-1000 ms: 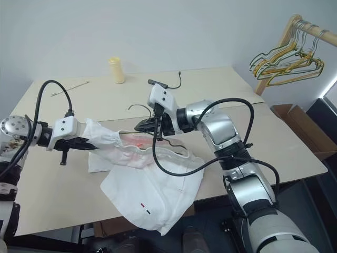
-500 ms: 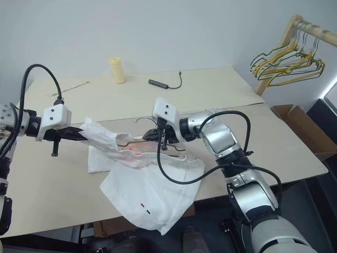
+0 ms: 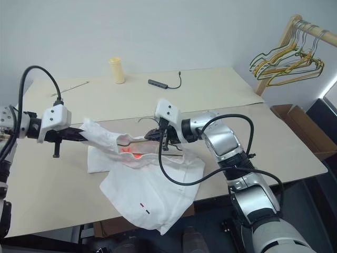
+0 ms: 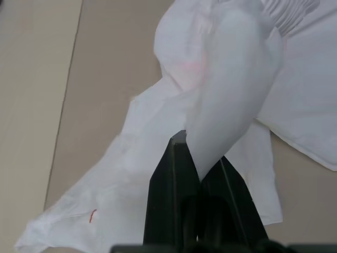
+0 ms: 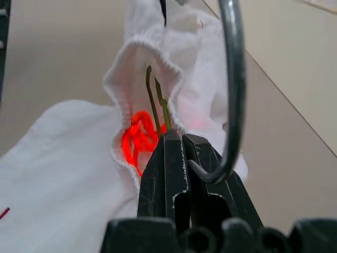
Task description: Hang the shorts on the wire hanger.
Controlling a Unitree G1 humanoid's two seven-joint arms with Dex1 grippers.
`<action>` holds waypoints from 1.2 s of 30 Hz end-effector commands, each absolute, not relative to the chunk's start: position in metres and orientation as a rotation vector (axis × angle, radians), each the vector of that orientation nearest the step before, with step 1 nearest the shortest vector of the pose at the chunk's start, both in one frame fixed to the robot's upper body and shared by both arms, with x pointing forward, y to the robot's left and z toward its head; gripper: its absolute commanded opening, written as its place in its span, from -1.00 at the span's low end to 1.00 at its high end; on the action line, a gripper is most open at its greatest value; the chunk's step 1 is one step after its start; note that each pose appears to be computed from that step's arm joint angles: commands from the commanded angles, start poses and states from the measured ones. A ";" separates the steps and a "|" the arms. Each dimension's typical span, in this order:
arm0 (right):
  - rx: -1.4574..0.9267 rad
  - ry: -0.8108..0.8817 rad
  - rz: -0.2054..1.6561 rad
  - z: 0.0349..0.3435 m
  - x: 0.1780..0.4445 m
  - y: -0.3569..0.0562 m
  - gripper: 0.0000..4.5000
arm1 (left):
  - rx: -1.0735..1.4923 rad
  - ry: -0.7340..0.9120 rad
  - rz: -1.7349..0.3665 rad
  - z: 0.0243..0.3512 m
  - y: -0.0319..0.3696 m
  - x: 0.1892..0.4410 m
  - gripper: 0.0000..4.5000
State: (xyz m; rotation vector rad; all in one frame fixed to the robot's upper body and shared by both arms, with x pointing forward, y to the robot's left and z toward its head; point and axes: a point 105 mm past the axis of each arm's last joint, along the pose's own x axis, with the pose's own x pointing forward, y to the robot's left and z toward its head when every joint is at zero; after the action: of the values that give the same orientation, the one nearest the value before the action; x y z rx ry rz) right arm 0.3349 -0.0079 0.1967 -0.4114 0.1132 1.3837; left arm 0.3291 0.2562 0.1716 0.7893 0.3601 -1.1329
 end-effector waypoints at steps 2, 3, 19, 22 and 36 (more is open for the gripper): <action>-0.377 0.003 1.396 0.237 0.329 -0.005 -1.00 | 0.803 0.317 -1.150 0.177 0.249 0.326 -0.99; -0.373 0.002 1.396 0.240 0.329 -0.006 -1.00 | 0.810 0.321 -1.150 0.175 0.248 0.325 -0.99; -0.342 0.117 1.390 0.268 0.336 -0.012 -1.00 | 0.779 0.209 -1.089 0.205 0.255 0.321 0.61; -0.329 0.161 1.385 0.280 0.337 -0.011 -1.00 | 0.752 0.049 -1.113 0.238 0.240 0.320 0.99; -0.399 0.165 1.439 0.302 0.329 0.000 -1.00 | 0.831 0.075 -1.239 0.212 0.177 0.366 0.91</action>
State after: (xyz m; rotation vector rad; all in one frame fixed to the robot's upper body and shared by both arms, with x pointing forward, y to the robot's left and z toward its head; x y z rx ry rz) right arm 0.3358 -0.0037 0.2828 -0.3712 0.2341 1.4166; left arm 0.3600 0.1790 0.1975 0.7688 0.1203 -1.2656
